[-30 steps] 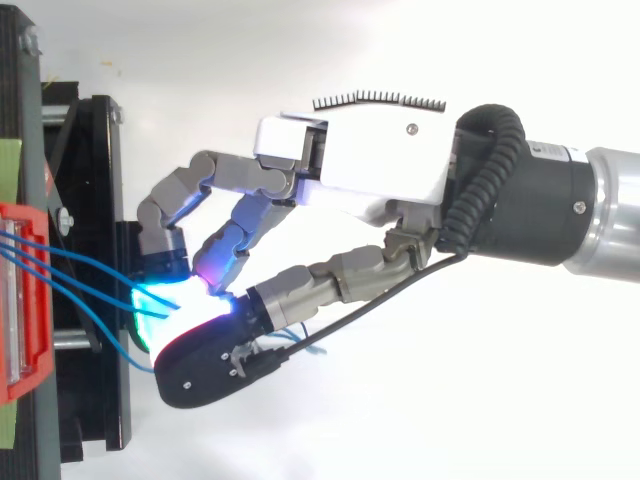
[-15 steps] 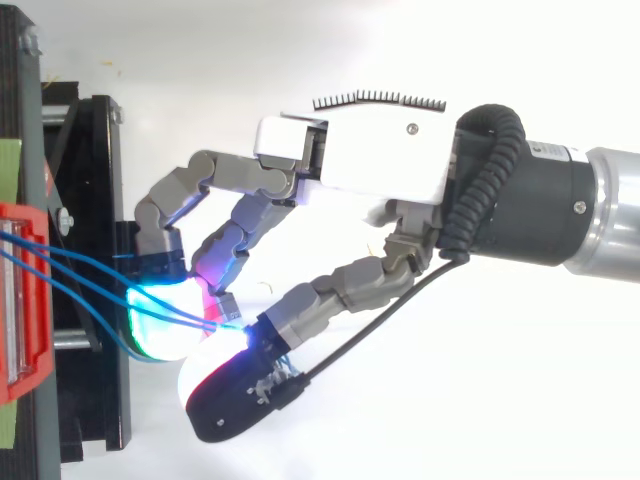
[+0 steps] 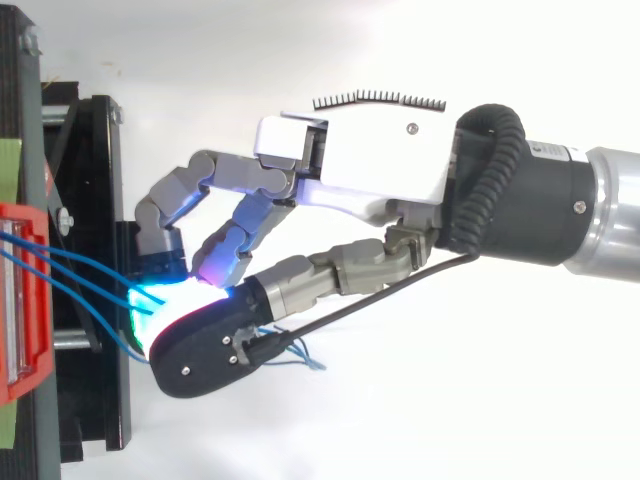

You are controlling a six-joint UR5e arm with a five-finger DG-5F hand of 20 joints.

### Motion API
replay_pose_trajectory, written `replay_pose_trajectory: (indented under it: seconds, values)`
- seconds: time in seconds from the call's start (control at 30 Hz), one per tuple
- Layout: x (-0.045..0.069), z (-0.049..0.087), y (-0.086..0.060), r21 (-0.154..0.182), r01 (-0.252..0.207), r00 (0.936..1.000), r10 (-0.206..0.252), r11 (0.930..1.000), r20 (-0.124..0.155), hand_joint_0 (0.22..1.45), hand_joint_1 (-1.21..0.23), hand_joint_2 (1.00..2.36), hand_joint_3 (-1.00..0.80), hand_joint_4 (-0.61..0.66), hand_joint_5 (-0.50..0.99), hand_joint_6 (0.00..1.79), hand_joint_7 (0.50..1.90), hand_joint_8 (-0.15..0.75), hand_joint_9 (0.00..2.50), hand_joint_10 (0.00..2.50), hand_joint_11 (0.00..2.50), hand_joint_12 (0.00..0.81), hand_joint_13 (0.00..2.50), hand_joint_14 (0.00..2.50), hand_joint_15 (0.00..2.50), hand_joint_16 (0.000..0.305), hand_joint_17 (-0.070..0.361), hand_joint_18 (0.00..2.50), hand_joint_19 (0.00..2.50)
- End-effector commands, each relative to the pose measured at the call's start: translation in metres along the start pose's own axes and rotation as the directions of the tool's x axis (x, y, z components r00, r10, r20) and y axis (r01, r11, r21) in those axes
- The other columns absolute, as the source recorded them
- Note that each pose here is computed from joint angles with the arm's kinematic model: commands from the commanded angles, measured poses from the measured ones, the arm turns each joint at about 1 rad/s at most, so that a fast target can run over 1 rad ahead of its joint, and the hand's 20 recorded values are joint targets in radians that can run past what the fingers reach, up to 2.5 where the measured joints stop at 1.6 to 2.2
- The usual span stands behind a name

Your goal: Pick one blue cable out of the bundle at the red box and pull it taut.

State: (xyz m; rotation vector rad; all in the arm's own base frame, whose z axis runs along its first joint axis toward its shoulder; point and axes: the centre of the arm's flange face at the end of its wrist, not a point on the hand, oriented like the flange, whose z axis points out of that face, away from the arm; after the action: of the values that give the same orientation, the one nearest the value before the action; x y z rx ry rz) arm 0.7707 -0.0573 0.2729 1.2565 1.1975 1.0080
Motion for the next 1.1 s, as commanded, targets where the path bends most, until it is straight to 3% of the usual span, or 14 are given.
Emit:
replay_pose_trajectory:
  seconds: [0.0,0.2,0.4,0.47,0.63,0.77,0.93,1.07]
  values:
    - [0.0000,-0.0001,0.0003,0.000,0.001,1.0000,-0.001,1.0000,0.000,0.58,-0.59,1.01,-0.44,0.01,-0.14,0.90,1.06,0.275,1.13,0.02,1.16,0.385,0.85,0.02,0.60,0.048,0.109,0.68,0.42]
    - [0.0001,0.0001,0.0005,-0.002,0.002,1.0000,-0.002,1.0000,0.000,0.60,-0.66,1.01,-0.38,0.02,-0.14,0.90,1.07,0.280,1.14,0.02,1.17,0.379,0.86,0.02,0.60,0.048,0.107,0.70,0.40]
    - [0.0003,0.0002,0.0006,-0.004,0.003,1.0000,-0.003,1.0000,-0.001,0.67,-0.83,1.01,-0.38,0.01,-0.14,0.91,1.09,0.277,1.10,0.02,1.16,0.366,0.86,0.02,0.58,0.047,0.105,0.72,0.35]
    - [0.0003,0.0002,0.0006,-0.004,0.005,1.0000,-0.005,1.0000,-0.001,0.71,-0.86,1.01,-0.42,-0.05,-0.14,0.91,1.15,0.271,1.10,0.02,1.15,0.363,0.86,0.02,0.58,0.046,0.103,0.73,0.34]
    - [0.0003,0.0002,0.0006,-0.004,0.005,1.0000,-0.005,1.0000,-0.001,0.76,-0.88,1.00,-0.50,-0.18,-0.15,0.93,1.13,0.235,1.09,0.01,1.17,0.353,0.86,0.02,0.56,0.045,0.101,0.73,0.30]
    - [0.0003,0.0002,0.0006,-0.004,0.005,1.0000,-0.005,1.0000,-0.001,0.74,-0.89,1.00,-0.50,-0.22,-0.16,0.93,1.05,0.196,1.08,0.02,1.16,0.345,0.85,0.02,0.56,0.045,0.100,0.73,0.29]
    - [0.0004,0.0005,-0.0005,-0.002,0.005,1.0000,-0.005,1.0000,-0.001,0.69,-0.95,1.00,-0.50,-0.16,-0.15,0.93,0.99,0.185,1.09,0.01,1.15,0.340,0.85,0.02,0.56,0.044,0.098,0.73,0.30]
    - [0.0004,0.0005,-0.0005,-0.002,0.005,1.0000,-0.005,1.0000,-0.001,0.65,-1.00,1.00,-0.50,-0.12,-0.13,0.92,1.05,0.186,1.16,0.01,1.14,0.335,0.90,0.02,0.59,0.042,0.095,0.75,0.31]
